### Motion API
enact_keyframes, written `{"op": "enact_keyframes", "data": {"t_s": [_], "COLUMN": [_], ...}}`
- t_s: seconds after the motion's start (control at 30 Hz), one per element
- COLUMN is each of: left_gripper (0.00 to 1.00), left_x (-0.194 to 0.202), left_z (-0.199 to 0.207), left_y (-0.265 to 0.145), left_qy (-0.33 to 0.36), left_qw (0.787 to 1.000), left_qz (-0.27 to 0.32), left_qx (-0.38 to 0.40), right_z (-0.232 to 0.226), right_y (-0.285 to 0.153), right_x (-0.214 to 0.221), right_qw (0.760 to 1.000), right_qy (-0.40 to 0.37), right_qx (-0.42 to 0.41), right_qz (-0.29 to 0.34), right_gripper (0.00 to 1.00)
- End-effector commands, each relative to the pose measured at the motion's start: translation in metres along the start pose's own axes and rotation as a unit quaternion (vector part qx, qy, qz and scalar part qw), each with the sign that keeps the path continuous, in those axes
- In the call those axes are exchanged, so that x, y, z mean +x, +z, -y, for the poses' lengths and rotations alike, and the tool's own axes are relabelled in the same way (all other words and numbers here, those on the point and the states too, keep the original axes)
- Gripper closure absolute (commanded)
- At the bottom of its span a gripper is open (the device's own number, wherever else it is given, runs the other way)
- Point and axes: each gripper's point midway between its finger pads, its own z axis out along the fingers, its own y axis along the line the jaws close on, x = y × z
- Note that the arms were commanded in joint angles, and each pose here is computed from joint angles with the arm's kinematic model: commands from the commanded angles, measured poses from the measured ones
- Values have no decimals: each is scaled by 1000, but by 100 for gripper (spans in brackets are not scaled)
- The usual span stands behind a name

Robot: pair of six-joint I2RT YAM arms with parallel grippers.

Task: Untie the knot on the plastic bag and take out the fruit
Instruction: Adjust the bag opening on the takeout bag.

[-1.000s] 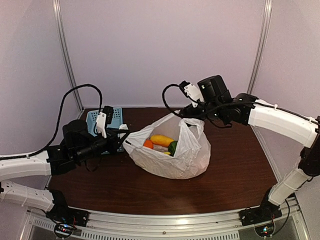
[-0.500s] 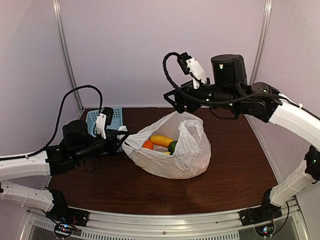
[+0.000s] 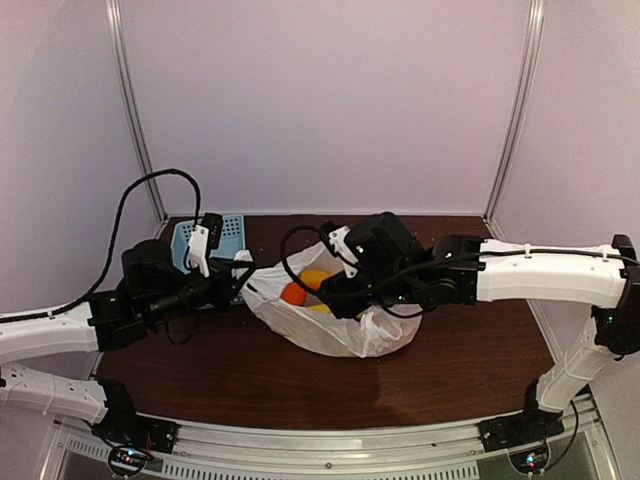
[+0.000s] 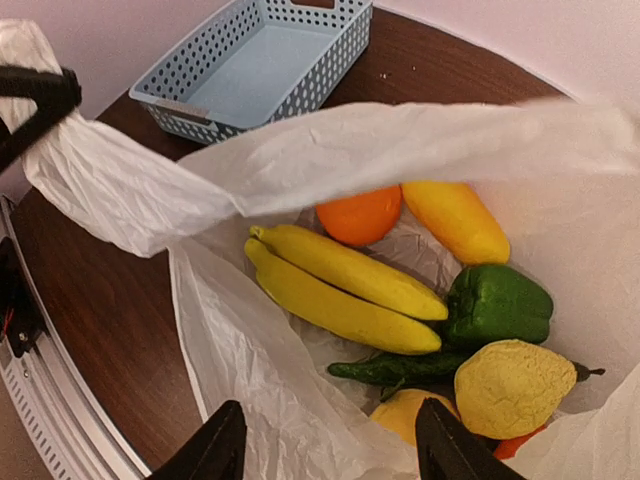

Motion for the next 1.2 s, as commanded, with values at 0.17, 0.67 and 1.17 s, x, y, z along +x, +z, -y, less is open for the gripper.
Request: {"op": "enact_keyframes", "data": {"t_s": [0.17, 0.67, 1.17], "left_gripper": [100, 100, 100], "left_x": [29, 48, 49], "left_z": [-13, -17, -19], "left_y": [-10, -21, -26], "left_qy": [-28, -43, -48], "left_qw": [999, 998, 998], "left_qz": [-25, -34, -27], "left_qx": [-12, -7, -7], "right_z": [1, -30, 5], "right_y": [15, -21, 44], "right_x": [111, 79, 14], "right_qw": [994, 999, 992], "right_qy": [23, 19, 52], "right_qx": [55, 10, 110], "right_qz": [-96, -44, 23], "right_gripper": [18, 18, 34]}}
